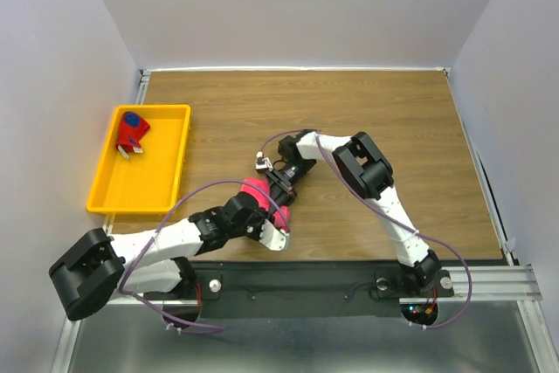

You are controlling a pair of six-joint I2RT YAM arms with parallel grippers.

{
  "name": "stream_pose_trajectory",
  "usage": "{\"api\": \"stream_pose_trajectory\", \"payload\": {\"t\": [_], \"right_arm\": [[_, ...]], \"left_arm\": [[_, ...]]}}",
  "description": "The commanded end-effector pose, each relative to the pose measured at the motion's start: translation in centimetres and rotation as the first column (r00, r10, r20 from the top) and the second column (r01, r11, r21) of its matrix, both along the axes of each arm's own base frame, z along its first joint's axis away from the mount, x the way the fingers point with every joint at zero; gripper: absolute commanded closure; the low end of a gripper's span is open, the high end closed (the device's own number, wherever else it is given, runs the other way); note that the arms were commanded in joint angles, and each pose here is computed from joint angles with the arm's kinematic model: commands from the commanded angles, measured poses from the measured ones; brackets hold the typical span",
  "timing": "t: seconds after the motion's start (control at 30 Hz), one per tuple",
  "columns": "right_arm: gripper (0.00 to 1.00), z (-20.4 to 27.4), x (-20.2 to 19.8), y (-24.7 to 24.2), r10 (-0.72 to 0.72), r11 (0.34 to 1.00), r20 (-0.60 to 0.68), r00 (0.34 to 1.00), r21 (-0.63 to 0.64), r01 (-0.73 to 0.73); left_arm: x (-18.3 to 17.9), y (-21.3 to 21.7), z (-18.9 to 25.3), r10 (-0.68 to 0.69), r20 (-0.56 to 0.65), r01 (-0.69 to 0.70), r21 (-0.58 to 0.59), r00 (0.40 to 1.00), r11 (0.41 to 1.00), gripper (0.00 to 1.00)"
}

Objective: Roll the towels
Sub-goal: Roll the towel

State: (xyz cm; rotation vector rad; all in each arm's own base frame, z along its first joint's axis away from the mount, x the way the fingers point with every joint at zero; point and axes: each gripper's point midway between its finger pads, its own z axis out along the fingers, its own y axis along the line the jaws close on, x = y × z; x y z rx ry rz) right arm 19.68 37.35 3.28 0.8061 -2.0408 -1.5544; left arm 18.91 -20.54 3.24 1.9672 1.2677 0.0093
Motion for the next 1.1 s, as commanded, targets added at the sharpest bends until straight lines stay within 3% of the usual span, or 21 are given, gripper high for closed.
{"api": "stream_pose_trajectory", "payload": {"t": [0.0,0.03,0.07,0.17,0.37,0.47,0.6,0.77,0.83,0.87,0.93,1.07], "right_arm": [[0.44,-4.6,1.9,-2.3,0.079,0.989,0.239,0.968,-0.14,-0.046],[0.38,-3.8,2.3,-2.3,0.069,0.991,0.256,0.964,-0.132,-0.036],[0.17,-2.1,3.4,-2.4,0.041,0.994,0.291,0.956,-0.111,-0.009],[0.1,1.0,6.6,-3.2,-0.042,0.994,0.357,0.933,-0.081,0.076],[0.06,5.9,12.2,-6.2,-0.193,0.974,0.463,0.865,-0.015,0.225],[0.0,8.6,15.2,-9.0,-0.272,0.95,0.545,0.793,0.024,0.31],[0.0,11.2,16.6,-11.7,-0.309,0.93,0.654,0.691,0.056,0.363],[0.0,13.7,14.9,-13.3,-0.29,0.936,0.762,0.578,0.1,0.338],[0.0,13.1,13.7,-14.0,-0.276,0.937,0.772,0.573,0.084,0.338],[0.0,14.3,13.5,-14.2,-0.279,0.939,0.804,0.525,0.113,0.326],[0.0,13.5,12.3,-15.0,-0.256,0.943,0.821,0.51,0.096,0.318],[0.0,13.9,10.1,-15.5,-0.202,0.961,0.872,0.446,0.088,0.263]], "left_arm": [[-2.3,1.0,-1.8,0.016,-0.179,0.002,0.099,0.984,0.995,0.92],[-2.6,0.8,-1.7,0.011,-0.209,0.009,0.097,0.978,0.995,0.94],[-3.2,0.1,-1.2,0.007,-0.262,0.015,0.082,0.965,0.997,0.95],[-3.9,-1.2,-0.2,-0.021,-0.334,0.04,0.051,0.942,0.998,0.98],[-5.5,-0.7,-1.2,-0.008,-0.498,0.074,0.113,0.867,0.991,0.99],[-5.1,-0.5,-1.2,0.023,-0.595,0.044,0.099,0.803,0.994,0.99],[-3.2,-1.0,0.3,0.049,-0.668,-0.008,0.063,0.743,0.998,0.99],[-3.4,-1.1,-0.4,0.088,-0.779,-0.005,0.108,0.621,0.994,0.95],[-3.4,-1.0,-1.0,0.113,-0.837,0.006,0.138,0.536,0.99,0.93],[-3.4,-1.1,-1.1,0.114,-0.858,0.006,0.135,0.5,0.991,0.92],[-2.5,-0.8,-1.6,0.143,-0.896,-0.009,0.154,0.421,0.988,0.91],[-0.6,-0.3,-2.1,0.163,-0.938,-0.047,0.157,0.306,0.987,0.88]]}}
